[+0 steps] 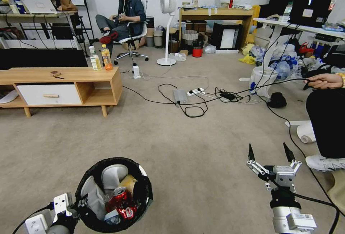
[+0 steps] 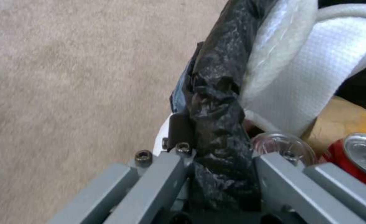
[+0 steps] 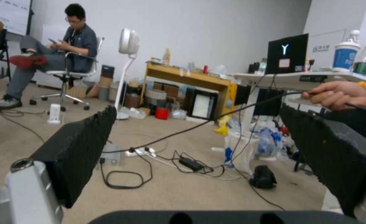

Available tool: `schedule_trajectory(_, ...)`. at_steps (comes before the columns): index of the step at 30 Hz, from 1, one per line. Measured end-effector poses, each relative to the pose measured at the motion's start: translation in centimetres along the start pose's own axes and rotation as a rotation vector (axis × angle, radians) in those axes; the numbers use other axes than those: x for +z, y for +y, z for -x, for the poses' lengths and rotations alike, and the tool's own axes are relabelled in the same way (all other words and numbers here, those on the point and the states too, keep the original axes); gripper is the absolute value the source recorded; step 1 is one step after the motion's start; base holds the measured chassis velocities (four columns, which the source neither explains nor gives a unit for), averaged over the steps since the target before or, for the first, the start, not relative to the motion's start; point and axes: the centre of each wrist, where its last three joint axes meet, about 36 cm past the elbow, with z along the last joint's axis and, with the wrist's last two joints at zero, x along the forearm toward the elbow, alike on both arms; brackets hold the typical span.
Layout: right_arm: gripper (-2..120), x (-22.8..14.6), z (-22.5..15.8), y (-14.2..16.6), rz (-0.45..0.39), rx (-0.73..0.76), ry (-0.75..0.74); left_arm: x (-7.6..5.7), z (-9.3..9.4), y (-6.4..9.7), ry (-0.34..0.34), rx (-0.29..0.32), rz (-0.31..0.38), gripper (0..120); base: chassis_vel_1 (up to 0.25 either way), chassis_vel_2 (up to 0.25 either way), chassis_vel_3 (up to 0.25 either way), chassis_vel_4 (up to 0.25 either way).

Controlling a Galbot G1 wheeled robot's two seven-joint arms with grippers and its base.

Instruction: Pick up the trash bin and place the garbage on the floor into it.

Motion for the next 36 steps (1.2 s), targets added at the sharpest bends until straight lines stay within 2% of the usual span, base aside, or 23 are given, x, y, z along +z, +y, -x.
schedule_trajectory(8,100,-0.1,-0.05,0.13,0.005,-0.01,-0.004,-0.26,-0.17,0.15,-0.007,0.002,-0.001,3,-0.118,0.124,0.131,-0.092)
schedule_trajectory(36,100,-0.4,0.0,-0.06,0.008,-0.014,-0.004,-0.88,-0.69,0.31,-0.016,-0.006,-0.009,3,0.002,-0.001,-0.004,0.001)
